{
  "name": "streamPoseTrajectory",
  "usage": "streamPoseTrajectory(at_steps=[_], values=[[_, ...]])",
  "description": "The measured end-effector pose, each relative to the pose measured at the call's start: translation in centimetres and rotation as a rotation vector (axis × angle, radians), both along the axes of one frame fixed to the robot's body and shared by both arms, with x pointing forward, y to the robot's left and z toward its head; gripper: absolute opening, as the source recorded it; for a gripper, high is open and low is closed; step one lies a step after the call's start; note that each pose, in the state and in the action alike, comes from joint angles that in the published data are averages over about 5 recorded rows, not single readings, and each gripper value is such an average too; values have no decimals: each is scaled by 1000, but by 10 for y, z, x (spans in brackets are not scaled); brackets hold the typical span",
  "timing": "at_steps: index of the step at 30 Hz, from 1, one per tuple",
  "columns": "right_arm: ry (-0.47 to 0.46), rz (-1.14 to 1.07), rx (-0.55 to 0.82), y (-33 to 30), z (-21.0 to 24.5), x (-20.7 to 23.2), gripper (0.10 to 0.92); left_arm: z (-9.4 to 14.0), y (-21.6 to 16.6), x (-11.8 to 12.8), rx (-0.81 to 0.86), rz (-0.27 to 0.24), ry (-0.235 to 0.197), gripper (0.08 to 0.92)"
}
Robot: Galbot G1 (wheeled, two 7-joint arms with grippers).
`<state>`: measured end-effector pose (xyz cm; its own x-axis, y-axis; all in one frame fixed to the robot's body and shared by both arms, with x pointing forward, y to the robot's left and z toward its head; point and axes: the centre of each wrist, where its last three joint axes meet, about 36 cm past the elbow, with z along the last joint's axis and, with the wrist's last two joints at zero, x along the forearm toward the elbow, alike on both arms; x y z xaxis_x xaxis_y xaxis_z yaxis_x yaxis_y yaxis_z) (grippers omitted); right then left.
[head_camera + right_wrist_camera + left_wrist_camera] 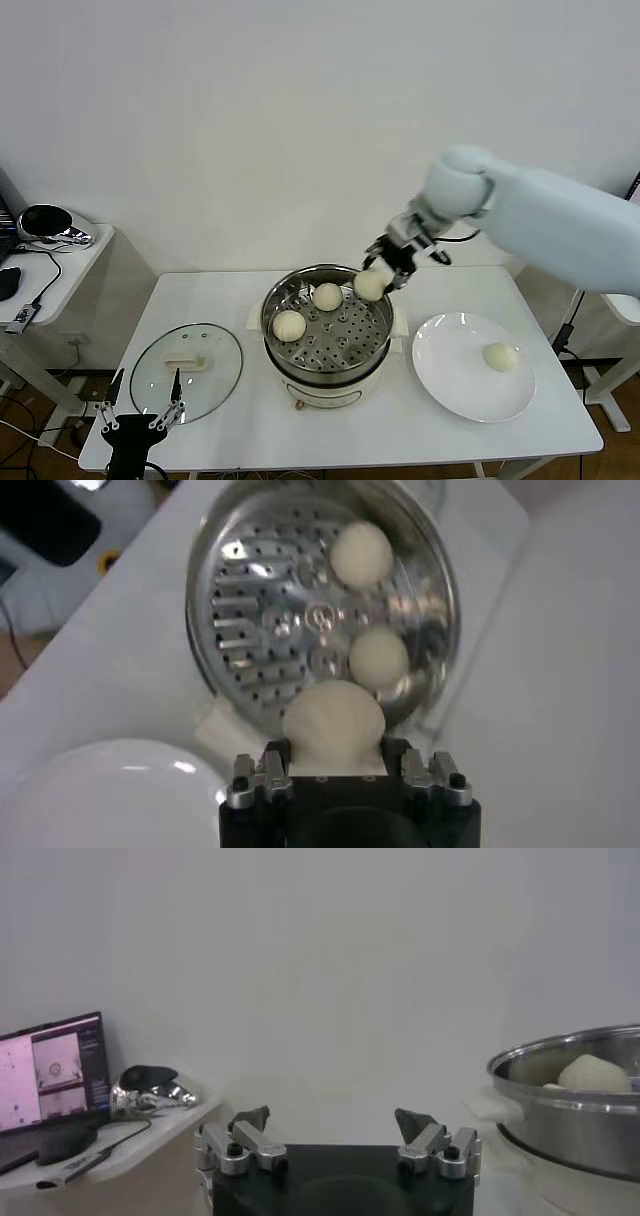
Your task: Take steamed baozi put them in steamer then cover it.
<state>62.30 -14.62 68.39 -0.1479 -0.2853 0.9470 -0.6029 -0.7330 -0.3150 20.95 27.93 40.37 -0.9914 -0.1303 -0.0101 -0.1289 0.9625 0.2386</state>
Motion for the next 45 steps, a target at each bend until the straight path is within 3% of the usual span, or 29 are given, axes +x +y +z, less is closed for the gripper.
streamPoseTrajectory(at_steps=[12, 25, 35, 45], values=[[-15, 383, -117, 76, -51, -15, 582, 1, 2, -2, -4, 19, -5, 823], [36, 569, -175, 109, -85, -36, 595, -2, 5, -2, -3, 29, -4, 823], [17, 592, -196, 105, -78, -32, 803, -4, 5, -1, -3, 28, -3, 823], [-35, 335, -139, 54, -23, -19, 823, -3, 6, 0, 3, 14, -2, 823]])
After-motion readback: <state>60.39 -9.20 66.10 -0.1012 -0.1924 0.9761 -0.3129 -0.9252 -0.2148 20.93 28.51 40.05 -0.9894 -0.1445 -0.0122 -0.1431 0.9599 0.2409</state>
